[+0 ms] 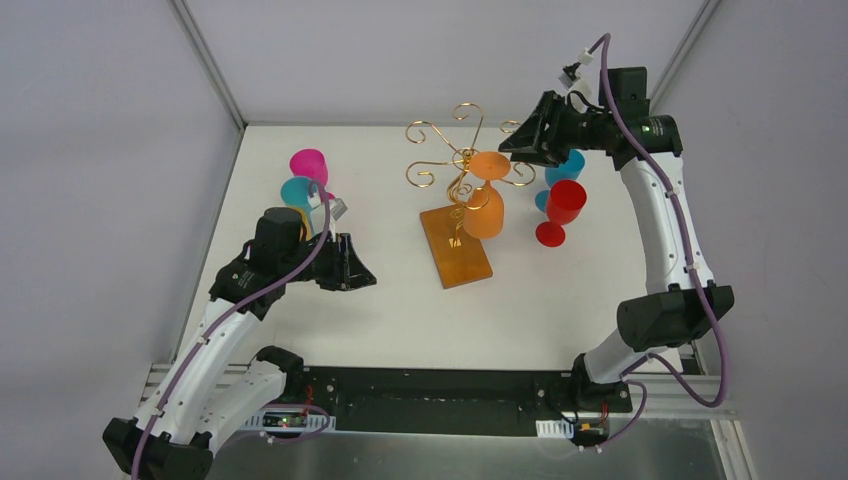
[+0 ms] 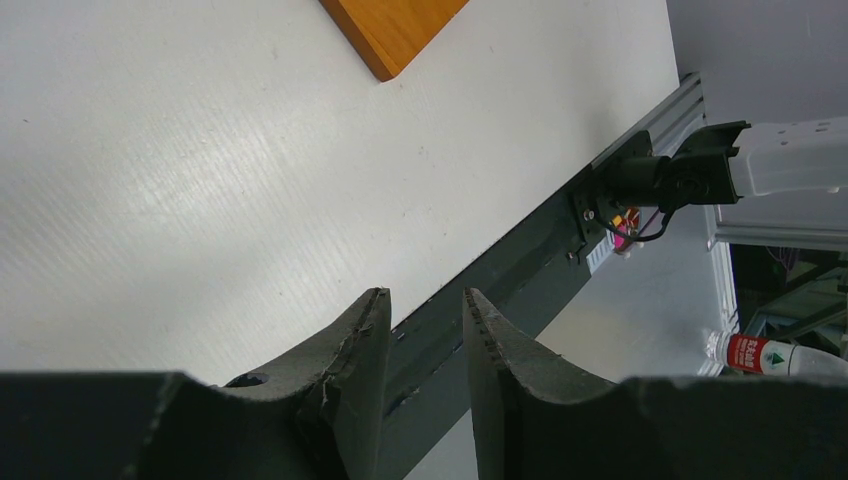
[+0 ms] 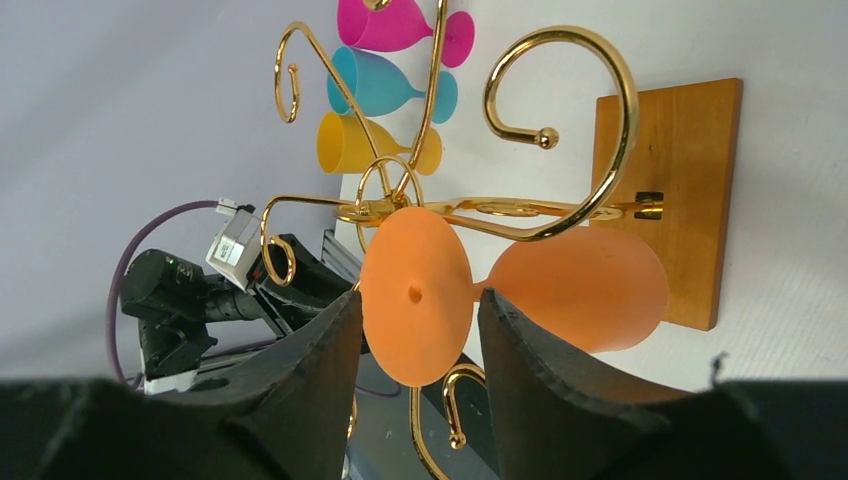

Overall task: Take the wine glass off the wine glass rack
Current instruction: Pick up the wine glass from the wine rack.

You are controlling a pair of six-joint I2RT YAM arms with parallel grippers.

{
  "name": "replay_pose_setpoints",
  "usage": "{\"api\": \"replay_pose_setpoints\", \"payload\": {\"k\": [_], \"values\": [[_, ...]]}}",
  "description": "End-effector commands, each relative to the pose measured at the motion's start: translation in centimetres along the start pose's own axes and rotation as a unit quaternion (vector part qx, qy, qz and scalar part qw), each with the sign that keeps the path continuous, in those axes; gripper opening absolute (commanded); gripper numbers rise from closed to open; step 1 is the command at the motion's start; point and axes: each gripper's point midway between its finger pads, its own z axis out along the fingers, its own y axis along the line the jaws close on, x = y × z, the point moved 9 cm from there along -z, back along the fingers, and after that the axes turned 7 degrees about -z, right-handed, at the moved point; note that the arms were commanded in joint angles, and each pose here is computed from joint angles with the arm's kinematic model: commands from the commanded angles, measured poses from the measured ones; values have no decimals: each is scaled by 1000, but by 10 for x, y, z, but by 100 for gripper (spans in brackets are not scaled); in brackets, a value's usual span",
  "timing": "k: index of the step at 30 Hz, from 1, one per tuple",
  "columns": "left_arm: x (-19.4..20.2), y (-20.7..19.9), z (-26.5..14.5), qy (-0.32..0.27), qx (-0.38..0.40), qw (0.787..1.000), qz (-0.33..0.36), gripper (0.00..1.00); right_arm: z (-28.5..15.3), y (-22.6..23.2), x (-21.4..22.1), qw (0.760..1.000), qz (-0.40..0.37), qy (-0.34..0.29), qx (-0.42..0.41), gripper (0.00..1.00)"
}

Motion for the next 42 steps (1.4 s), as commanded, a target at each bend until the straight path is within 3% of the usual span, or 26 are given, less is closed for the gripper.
{"api": "replay_pose_setpoints", "payload": {"k": [1,7,25,32,38,42], "values": [[1,3,-2,-8,-2,1000,11,34,-6,5,-2,999,-20,-15,28,49],[1,3,-3,-9,-2,1000,11,34,-7,7,-2,999,-20,-30,23,49],[1,3,-3,-9,-4,1000,12,34,9,17,3,999,-12,31,-21,45],[1,3,-3,-8,-5,1000,12,34,11,22,1,999,-3,24,-37,26],[1,3,-3,-9,-7,1000,13,34,11,22,1,998,2,29,-48,20],[1,4,-3,-8,-8,1000,13,34,11,22,3,998,3,32,-52,9]]}}
